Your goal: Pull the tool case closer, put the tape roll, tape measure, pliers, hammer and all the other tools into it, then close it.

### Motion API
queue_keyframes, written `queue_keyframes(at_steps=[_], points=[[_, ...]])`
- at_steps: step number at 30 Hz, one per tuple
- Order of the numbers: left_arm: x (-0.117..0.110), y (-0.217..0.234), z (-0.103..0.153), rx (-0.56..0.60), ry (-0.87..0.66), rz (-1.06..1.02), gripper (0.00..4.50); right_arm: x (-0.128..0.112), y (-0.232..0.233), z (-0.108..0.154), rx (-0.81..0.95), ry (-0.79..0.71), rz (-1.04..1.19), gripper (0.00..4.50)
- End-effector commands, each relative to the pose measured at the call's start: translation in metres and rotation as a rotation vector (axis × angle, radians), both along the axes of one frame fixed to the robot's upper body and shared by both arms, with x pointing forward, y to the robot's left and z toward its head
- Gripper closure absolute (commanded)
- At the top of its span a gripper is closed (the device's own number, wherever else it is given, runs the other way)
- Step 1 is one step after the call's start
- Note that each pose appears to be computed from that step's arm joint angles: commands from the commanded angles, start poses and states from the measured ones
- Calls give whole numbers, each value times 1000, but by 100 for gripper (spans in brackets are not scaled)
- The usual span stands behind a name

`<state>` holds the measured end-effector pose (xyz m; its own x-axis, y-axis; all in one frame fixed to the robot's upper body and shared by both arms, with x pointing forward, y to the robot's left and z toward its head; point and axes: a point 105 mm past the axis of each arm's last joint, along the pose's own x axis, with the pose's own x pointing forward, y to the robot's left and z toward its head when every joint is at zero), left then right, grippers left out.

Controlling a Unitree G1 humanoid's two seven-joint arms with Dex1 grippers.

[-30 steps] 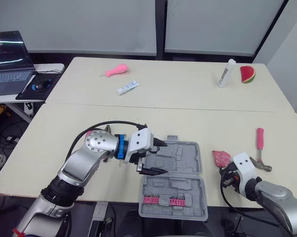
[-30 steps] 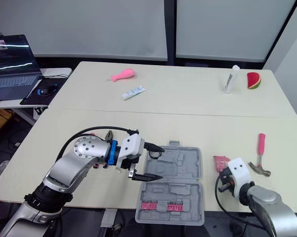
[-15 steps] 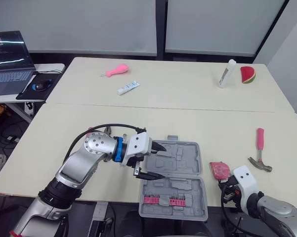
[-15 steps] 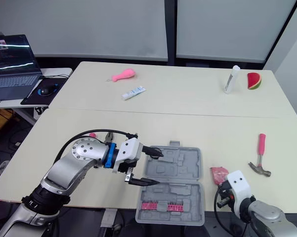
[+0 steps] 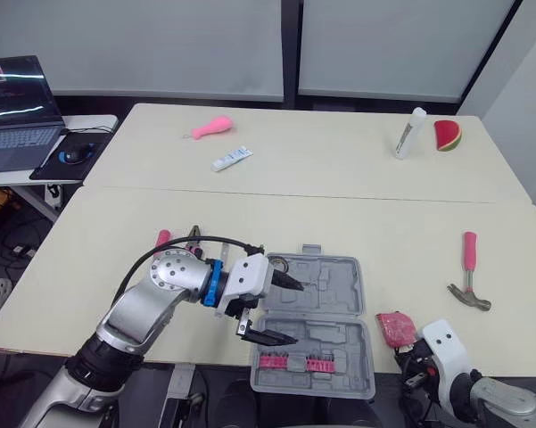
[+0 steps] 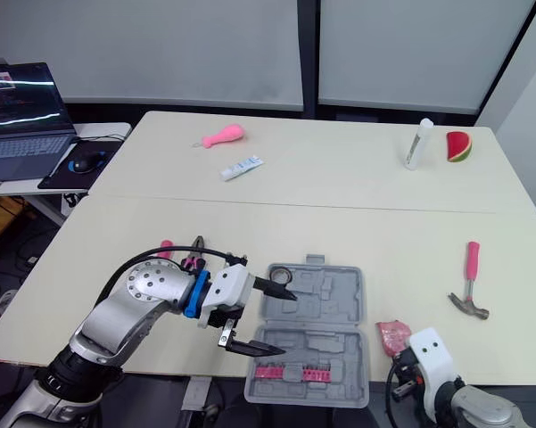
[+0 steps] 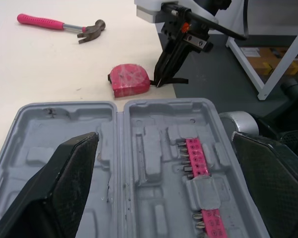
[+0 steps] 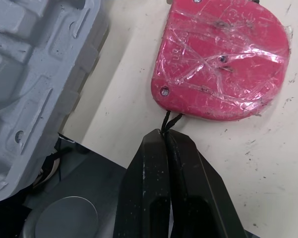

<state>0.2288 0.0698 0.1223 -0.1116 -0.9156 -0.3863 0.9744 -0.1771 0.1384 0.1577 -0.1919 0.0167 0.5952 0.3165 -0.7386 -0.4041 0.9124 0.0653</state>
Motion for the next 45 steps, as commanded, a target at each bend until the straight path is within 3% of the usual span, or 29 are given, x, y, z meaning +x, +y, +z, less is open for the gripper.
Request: queue_keyframes(at_steps=[1,8,10,18,23,29,34,38,45], points=[[-7,-3,8,-31,-24,-41,0,-10,5,-5,23,59,12,448],[-8,-2,8,-36,-24,-45,0,-10,2,-2,46,78,-41,448],[-8,-1,8,-37,-24,-44,0,-9,1,2,55,78,-53,395],[-8,7,6,-28,-20,-34,0,-28,-3,33,51,108,122,261],[-9,10,8,-41,-27,-40,0,-14,-11,57,-68,-24,433,156],[-14,11,12,-78,-57,-64,0,7,-24,62,-190,-131,739,3],[-19,10,9,-77,-63,-78,0,28,-29,50,-328,-222,993,3],[-20,6,11,-84,-65,-80,0,48,-26,41,-376,-289,1047,3],[-22,6,12,-81,-63,-84,0,61,-24,31,-405,-252,1128,3]])
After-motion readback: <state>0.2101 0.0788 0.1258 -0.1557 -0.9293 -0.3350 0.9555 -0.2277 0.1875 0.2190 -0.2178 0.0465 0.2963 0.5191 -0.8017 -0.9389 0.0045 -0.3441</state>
